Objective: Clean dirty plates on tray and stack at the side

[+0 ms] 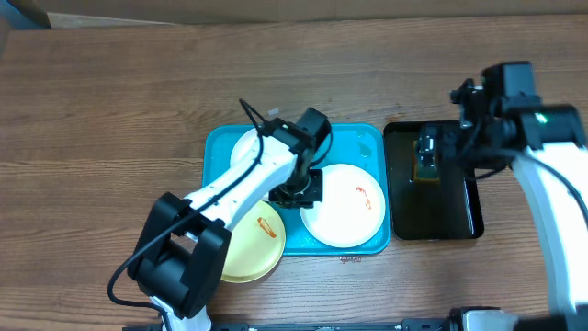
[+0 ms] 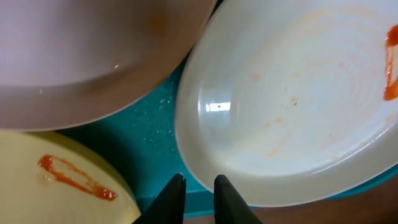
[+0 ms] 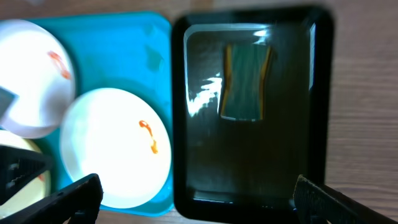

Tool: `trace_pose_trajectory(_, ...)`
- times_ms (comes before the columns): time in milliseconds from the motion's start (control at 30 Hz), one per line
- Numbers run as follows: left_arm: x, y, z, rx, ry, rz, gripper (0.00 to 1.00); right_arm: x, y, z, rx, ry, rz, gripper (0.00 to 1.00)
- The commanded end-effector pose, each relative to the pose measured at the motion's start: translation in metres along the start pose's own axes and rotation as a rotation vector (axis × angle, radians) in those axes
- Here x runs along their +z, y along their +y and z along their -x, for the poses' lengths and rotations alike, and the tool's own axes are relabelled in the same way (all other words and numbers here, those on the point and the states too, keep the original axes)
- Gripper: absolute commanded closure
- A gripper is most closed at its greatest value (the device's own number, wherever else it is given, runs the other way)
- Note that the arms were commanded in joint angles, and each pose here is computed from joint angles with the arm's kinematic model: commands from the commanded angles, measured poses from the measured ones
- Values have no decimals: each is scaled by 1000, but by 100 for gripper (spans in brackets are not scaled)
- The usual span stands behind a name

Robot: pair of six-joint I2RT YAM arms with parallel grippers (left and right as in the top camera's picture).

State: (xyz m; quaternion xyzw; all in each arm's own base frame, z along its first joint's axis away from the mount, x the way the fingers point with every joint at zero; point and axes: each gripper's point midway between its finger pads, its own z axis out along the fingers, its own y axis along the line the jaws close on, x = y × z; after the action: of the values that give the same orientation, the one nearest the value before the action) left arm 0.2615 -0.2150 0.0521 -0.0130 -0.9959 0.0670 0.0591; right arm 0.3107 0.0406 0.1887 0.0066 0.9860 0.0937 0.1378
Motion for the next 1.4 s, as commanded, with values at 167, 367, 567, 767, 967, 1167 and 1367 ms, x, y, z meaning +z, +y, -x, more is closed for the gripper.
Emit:
trace_pose_trajectory(167,-1,14,2,32,-103,192,80,39,-6,8,50,103,-10,0)
trace_pose_trajectory(367,-41,4,-9,27,-203,146,82,42,-2,24,95,44,12,0)
trace_pose_trajectory(567,-69,-2,-19,-48,-406,226,80,48,-3,23,112,43,10,0)
trace_pose_trajectory(767,-44,2,-27,-113,-375,217,78,55,-41,26,295,-14,-200,7)
trace_pose_trajectory(967,-37,3,-21,-105,-286,124,75,78,-45,26,280,-41,-194,9)
trace_pose_trajectory(1167,-37,-4,-16,-47,-204,-8,71,116,-52,22,268,-105,-177,12)
trace_pose_trajectory(1367,-36,-4,-13,-50,-210,-9,62,144,-57,24,259,-208,-157,16)
